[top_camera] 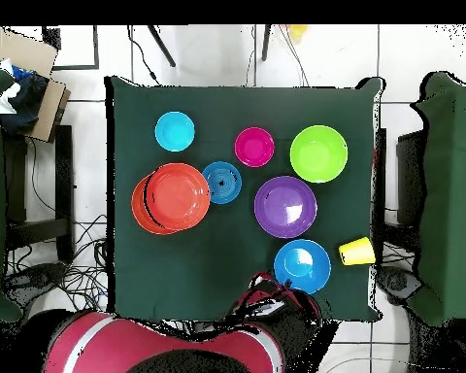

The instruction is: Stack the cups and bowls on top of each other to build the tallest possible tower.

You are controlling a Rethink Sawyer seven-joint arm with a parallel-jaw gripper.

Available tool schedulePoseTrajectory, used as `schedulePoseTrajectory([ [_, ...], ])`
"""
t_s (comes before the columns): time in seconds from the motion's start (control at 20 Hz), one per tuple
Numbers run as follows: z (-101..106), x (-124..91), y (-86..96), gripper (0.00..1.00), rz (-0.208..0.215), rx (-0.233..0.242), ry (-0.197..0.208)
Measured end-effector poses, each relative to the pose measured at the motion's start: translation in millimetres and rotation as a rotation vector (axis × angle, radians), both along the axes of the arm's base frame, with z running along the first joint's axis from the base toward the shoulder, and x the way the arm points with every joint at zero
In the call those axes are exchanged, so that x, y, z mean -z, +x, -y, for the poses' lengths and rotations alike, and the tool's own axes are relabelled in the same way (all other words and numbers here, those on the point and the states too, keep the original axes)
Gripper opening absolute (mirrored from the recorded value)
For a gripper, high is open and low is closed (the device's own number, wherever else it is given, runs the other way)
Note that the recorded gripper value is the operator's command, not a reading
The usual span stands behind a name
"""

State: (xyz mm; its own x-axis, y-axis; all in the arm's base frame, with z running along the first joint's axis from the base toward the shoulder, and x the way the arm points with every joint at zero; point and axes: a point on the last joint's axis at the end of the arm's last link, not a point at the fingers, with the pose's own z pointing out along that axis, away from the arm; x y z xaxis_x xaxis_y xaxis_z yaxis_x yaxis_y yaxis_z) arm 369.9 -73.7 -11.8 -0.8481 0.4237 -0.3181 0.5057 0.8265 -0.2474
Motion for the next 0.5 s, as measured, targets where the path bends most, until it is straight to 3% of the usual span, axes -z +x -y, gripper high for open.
schedulePoseTrajectory([
  [0.5,8.6,23.3,17.5,1.0,0.081,-0.006,0.004],
])
